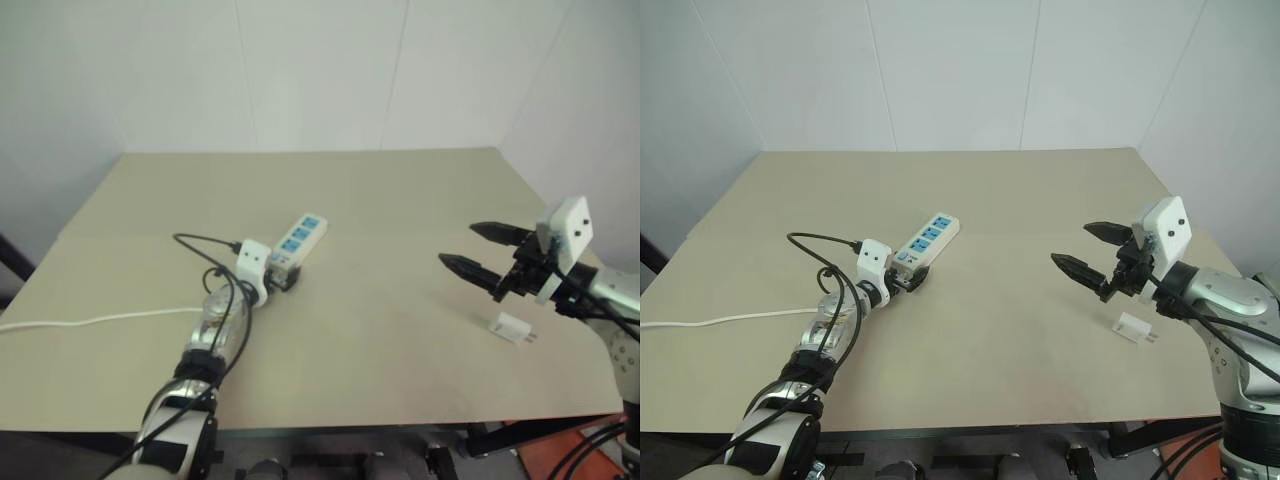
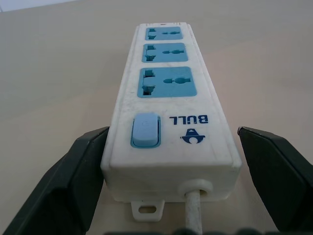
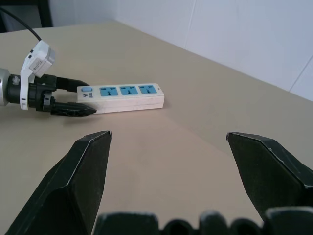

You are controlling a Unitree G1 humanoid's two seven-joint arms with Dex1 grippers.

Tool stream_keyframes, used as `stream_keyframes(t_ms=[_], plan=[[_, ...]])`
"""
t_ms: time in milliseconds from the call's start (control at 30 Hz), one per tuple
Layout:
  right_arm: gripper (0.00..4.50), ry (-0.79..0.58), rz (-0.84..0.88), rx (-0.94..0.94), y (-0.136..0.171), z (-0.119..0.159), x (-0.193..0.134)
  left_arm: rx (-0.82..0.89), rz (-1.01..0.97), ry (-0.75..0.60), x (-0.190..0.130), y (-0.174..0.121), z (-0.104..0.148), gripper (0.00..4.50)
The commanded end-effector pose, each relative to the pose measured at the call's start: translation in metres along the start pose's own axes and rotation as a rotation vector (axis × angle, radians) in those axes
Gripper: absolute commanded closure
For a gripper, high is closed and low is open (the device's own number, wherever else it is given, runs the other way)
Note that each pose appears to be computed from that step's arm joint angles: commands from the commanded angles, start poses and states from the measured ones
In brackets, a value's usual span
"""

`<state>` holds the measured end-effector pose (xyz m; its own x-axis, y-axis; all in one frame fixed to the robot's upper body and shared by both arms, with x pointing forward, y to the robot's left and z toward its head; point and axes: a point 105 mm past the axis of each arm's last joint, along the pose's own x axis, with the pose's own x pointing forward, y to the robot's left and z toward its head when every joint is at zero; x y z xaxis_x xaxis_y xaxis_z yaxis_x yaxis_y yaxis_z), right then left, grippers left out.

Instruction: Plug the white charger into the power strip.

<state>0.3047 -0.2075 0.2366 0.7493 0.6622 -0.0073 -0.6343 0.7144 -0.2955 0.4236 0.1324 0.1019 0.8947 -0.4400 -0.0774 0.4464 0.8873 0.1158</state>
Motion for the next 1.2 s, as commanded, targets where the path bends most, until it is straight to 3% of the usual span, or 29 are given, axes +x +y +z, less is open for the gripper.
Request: stream_keyframes(t_ms=[33,267,433,667,1000,1200], plan=[[0.04,-0.046,0.0,-0.04,0.002,0.015,0.0,0.018,-0.001,-0.018,0.005,-0.001,0.007,0.01],[0.04,-0.047,0.02,-0.032,0.005,0.014,0.002,-0.023,-0.016,0.034,0.01,-0.005,-0.009,0.01],[0.04,-0.057,0.029,-0.038,0.006,0.018,0.003,-0.015,-0.039,0.053,0.013,-0.008,-0.015,1.2],[0.04,-0.06,0.026,-0.048,0.006,0.021,0.001,-0.003,-0.112,0.052,0.014,-0.011,-0.011,1.23],[0.04,-0.06,0.005,-0.049,0.003,0.021,-0.004,0.02,-0.652,-0.079,-0.02,-0.054,0.021,1.23],[0.04,-0.061,-0.001,-0.053,0.002,0.023,-0.006,0.085,-0.914,-0.09,-0.047,-0.079,0.022,1.23]])
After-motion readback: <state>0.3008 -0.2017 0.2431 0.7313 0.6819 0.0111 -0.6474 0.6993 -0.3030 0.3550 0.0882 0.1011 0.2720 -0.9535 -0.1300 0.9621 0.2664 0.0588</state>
